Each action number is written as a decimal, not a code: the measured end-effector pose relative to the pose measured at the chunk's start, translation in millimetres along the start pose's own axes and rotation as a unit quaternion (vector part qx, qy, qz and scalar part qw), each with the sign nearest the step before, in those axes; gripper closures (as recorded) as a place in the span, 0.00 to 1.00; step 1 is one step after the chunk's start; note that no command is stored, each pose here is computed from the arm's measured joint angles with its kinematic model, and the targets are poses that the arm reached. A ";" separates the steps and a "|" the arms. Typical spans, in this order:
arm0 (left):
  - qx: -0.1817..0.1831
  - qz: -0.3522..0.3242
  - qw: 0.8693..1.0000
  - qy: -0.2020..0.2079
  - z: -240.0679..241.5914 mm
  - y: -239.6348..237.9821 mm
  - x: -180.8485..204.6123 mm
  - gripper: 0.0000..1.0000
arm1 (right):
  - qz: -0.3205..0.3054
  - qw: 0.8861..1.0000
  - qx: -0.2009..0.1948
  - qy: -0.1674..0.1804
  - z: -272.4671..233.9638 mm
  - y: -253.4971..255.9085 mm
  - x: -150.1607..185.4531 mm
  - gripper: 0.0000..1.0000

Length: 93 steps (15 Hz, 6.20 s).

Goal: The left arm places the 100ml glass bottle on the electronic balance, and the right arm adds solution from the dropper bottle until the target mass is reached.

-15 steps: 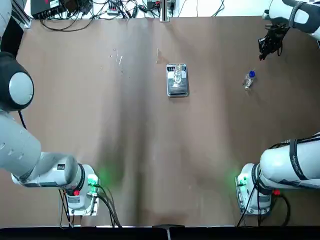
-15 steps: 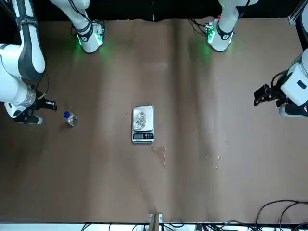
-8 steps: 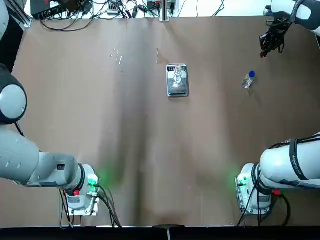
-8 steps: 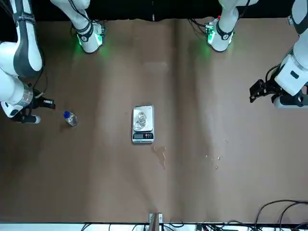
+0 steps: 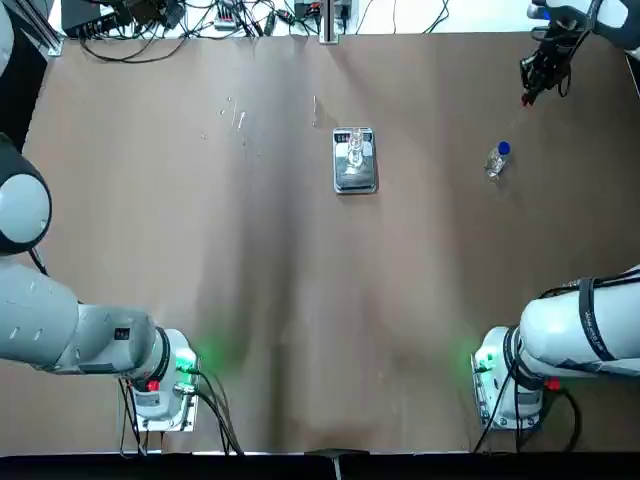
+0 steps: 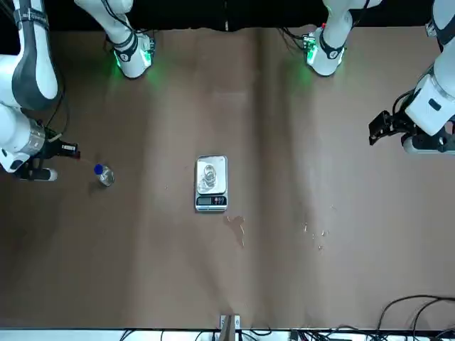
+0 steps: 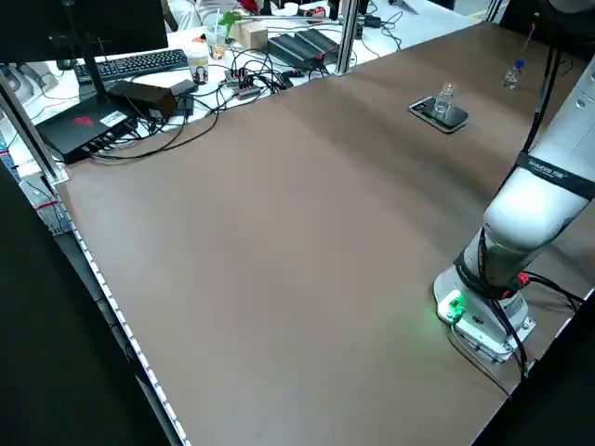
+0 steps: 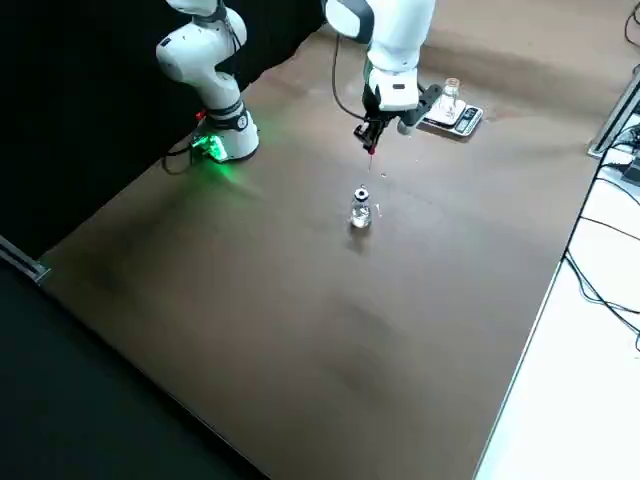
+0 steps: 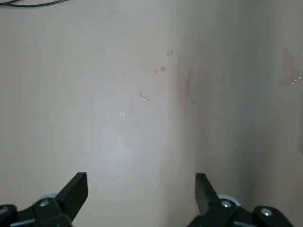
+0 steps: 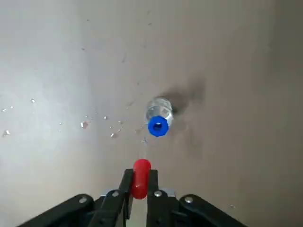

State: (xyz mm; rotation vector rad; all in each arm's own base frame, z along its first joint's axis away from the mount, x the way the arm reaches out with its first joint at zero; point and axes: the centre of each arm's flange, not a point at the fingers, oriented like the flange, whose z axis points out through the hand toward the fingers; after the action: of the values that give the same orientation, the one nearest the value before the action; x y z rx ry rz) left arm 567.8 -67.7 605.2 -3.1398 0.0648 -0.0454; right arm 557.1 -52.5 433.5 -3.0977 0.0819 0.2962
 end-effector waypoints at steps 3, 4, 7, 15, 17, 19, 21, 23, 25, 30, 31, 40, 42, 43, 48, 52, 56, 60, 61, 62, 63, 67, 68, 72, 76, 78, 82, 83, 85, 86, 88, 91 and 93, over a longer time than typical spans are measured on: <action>0.000 0.001 1.000 -0.005 2.3 0.6 -0.9 0.00 | -0.013 1.000 0.023 0.003 -16.6 -27.2 1.1 0.82; 0.000 0.001 1.000 -0.005 2.6 0.6 -1.0 0.00 | -0.015 0.999 0.031 0.005 -20.9 -34.7 1.3 0.82; 0.000 0.000 1.000 -0.007 3.5 0.4 -1.2 0.00 | -0.002 0.999 0.042 0.013 -30.7 -58.7 2.2 0.82; 0.000 0.000 1.000 -0.008 3.7 -0.3 -1.5 0.00 | -0.002 0.996 0.086 0.014 -37.8 -113.6 -1.4 0.82; 0.000 0.000 1.000 -0.008 3.7 -0.1 -1.5 0.00 | 0.002 0.996 0.092 0.016 -41.6 -122.1 -2.0 0.82; 0.000 0.000 1.000 -0.008 3.6 -0.2 -1.5 0.00 | 0.004 0.994 0.105 0.017 -45.9 -134.3 -3.3 0.82; 0.000 -0.001 1.000 -0.008 3.6 -0.8 -1.5 0.00 | 0.002 0.993 0.114 0.019 -51.2 -148.3 -5.2 0.82; 0.000 -0.001 1.000 -0.008 3.6 -1.2 -1.5 0.00 | 0.006 0.992 0.122 0.022 -56.3 -163.1 -7.3 0.83; 0.000 -0.001 1.000 -0.008 3.6 -1.3 -1.5 0.00 | 0.015 0.992 0.125 0.031 -62.4 -181.5 -9.4 0.83; 0.000 -0.002 1.000 -0.008 3.6 -2.8 -1.3 0.00 | 0.035 0.988 0.134 0.063 -69.9 -247.5 -21.3 0.83; 0.000 -0.003 1.000 -0.008 3.6 -3.2 -1.3 0.00 | 0.037 0.987 0.140 0.067 -70.4 -257.0 -23.2 0.83; 0.001 -0.008 1.000 -0.009 4.5 -8.9 -1.2 0.00 | 0.040 0.983 0.161 0.078 -48.8 -336.4 -36.9 0.83; 0.001 -0.008 1.000 -0.009 4.6 -9.3 -1.2 0.00 | 0.031 0.984 0.157 0.073 -34.9 -355.8 -40.5 0.83; 0.001 -0.009 1.000 -0.009 4.6 -10.1 -1.1 0.00 | 0.027 0.985 0.155 0.069 -28.3 -363.7 -42.1 0.83; 0.001 -0.015 1.000 -0.010 4.8 -17.7 -0.7 0.00 | 0.020 0.986 0.150 0.065 -4.6 -385.6 -41.9 0.83; 0.001 -0.016 1.000 -0.010 4.9 -18.4 -0.7 0.00 | 0.014 0.988 0.144 0.061 15.3 -398.2 -39.9 0.83; 0.001 -0.025 1.000 -0.010 5.0 -28.7 -0.4 0.00 | 0.017 0.989 0.134 0.065 33.4 -406.9 -35.8 0.83; 0.001 -0.026 1.000 -0.010 5.0 -30.2 -0.3 0.00 | 0.017 0.989 0.129 0.068 40.4 -408.5 -32.7 0.83; 0.001 -0.026 1.000 -0.010 4.9 -30.1 -0.4 0.00 | 0.017 0.989 0.129 0.068 41.5 -408.5 -32.2 0.83; 0.001 -0.026 1.000 -0.009 4.5 -30.1 -0.6 0.00 | 0.017 0.989 0.128 0.068 42.3 -408.6 -32.0 0.84; 0.001 -0.026 1.000 -0.009 3.9 -30.0 -0.8 0.00 | 0.017 0.989 0.128 0.068 42.8 -408.7 -32.0 0.84; 0.001 -0.026 1.000 -0.008 3.0 -29.8 -1.2 0.00 | 0.016 0.990 0.126 0.067 44.5 -409.9 -32.4 0.85; 0.001 -0.026 1.000 -0.008 2.7 -29.7 -1.3 0.00 | 0.015 0.990 0.126 0.067 44.9 -411.0 -33.1 0.86; 0.001 -0.023 1.000 -0.007 2.3 -26.6 -1.6 0.00 | 0.015 0.990 0.125 0.066 45.8 -413.1 -34.6 0.87; 0.001 -0.021 1.000 -0.007 2.2 -24.5 -1.7 0.00 | 0.015 0.990 0.124 0.065 47.2 -415.7 -36.4 0.89; 0.001 -0.021 1.000 -0.007 2.2 -24.0 -1.7 0.00 | 0.018 0.990 0.124 0.064 47.4 -416.0 -36.5 0.93; 0.001 -0.021 1.000 -0.007 2.2 -24.0 -1.7 0.00 | 0.022 0.990 0.124 0.064 47.6 -415.9 -36.5 0.94; 0.001 -0.021 1.000 -0.007 2.2 -23.9 -1.7 0.00 | 0.022 0.990 0.124 0.063 47.6 -415.9 -36.5 0.94; 0.001 -0.021 1.000 -0.007 2.2 -23.7 -1.7 0.00 | 0.023 0.990 0.124 0.063 47.7 -415.9 -36.6 0.95; 0.001 -0.021 1.000 -0.007 2.2 -22.9 -1.8 0.00 | 0.023 0.990 0.124 0.063 47.8 -415.9 -36.6 0.95; 0.001 -0.020 1.000 -0.007 2.2 -20.0 -1.9 0.00 | 0.023 0.990 0.124 0.063 47.8 -415.9 -36.6 0.95; 0.001 -0.020 1.000 -0.007 2.2 -19.2 -1.9 0.00 | 0.024 0.990 0.124 0.063 47.8 -415.5 -36.4 0.95; 0.001 -0.021 1.000 -0.007 2.2 -20.5 -1.8 0.00 | 0.025 0.990 0.124 0.063 47.7 -415.1 -36.1 0.95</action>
State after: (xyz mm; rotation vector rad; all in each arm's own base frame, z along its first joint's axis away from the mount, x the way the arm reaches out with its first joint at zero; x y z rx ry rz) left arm 566.8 -47.1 602.9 -3.1390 -0.0006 -0.0223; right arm 535.6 365.3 403.2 -2.8667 0.1831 0.0840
